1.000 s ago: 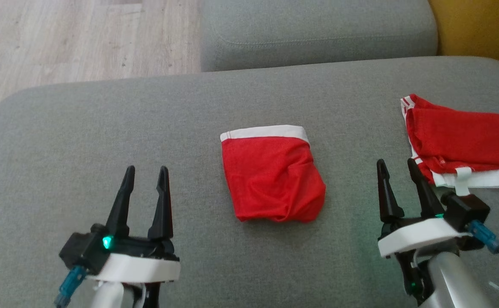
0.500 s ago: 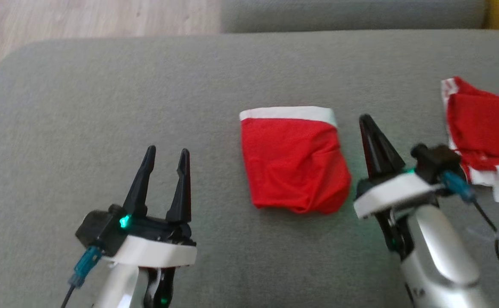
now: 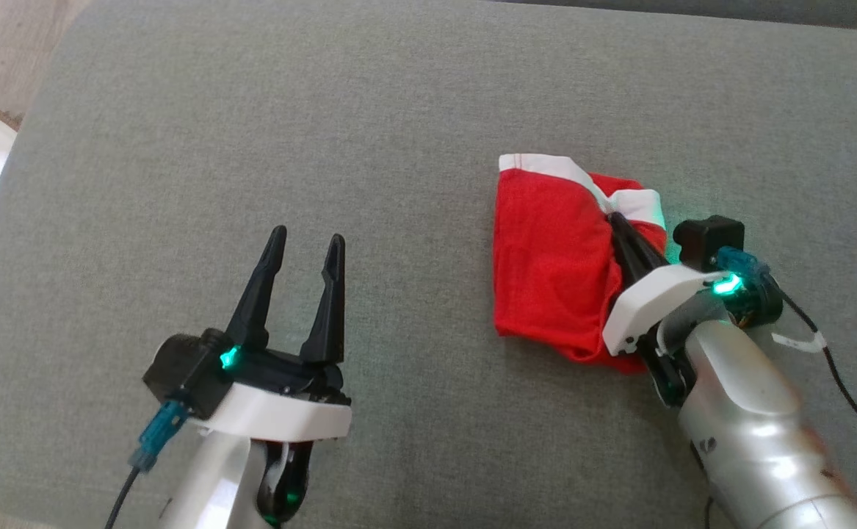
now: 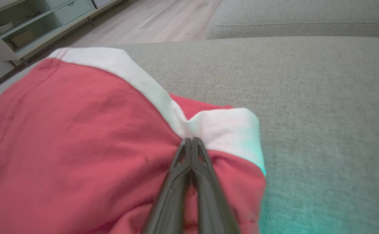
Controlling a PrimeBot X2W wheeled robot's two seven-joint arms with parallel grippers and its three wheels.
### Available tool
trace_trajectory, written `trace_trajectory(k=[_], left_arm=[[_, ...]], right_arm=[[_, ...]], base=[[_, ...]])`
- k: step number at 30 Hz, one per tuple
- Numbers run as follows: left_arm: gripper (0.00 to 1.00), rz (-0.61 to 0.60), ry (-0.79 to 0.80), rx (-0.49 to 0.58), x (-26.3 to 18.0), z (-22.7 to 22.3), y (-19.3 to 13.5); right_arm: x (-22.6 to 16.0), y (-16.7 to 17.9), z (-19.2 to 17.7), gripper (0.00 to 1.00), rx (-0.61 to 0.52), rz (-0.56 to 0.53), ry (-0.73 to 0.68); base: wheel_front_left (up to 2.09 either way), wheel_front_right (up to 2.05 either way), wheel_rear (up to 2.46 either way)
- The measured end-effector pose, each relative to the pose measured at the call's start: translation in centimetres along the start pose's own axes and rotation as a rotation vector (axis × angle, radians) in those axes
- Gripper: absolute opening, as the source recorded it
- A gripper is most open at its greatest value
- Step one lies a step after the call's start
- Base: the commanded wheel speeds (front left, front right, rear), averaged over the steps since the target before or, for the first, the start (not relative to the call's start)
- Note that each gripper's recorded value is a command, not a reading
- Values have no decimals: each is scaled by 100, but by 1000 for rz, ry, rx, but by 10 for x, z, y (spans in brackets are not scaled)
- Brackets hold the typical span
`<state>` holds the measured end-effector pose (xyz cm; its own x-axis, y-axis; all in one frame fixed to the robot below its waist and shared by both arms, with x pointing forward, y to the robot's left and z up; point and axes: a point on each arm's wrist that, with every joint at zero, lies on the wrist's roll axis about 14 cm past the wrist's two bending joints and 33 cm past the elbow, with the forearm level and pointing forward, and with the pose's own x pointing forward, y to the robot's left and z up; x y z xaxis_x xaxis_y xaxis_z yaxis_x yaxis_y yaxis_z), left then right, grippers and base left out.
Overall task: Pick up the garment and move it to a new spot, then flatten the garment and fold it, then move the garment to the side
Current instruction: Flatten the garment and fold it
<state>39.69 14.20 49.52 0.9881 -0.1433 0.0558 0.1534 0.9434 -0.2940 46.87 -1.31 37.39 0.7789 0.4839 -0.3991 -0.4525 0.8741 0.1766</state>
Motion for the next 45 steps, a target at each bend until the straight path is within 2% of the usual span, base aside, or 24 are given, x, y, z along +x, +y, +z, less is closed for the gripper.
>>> trace_trajectory(k=[8,14,17,24,30,38,42,45], left_arm=[[100,7,-12,-3,-5,5,1],[100,14,-37,3,-10,15,2],[100,25,-40,-3,-12,16,5],[100,53,-46,-2,-18,19,13],[100,59,-53,0,-20,21,14],[100,50,-57,-2,-20,23,11],[100,41,-58,-5,-21,23,8],[100,37,-48,-11,-21,18,6]], right_arm=[[4,11,16,0,-6,31,-65],[7,41,45,0,-22,115,-142],[9,54,32,0,-46,155,-98],[11,59,4,0,-54,168,-1],[12,66,15,0,-44,186,-29],[7,93,39,0,-45,264,-115],[-1,102,27,0,-84,298,-88],[-4,95,26,0,-58,274,-87]], base=[[0,0,0],[0,0,0],[0,0,0],[0,0,0],[0,0,0],[0,0,0],[0,0,0],[0,0,0]])
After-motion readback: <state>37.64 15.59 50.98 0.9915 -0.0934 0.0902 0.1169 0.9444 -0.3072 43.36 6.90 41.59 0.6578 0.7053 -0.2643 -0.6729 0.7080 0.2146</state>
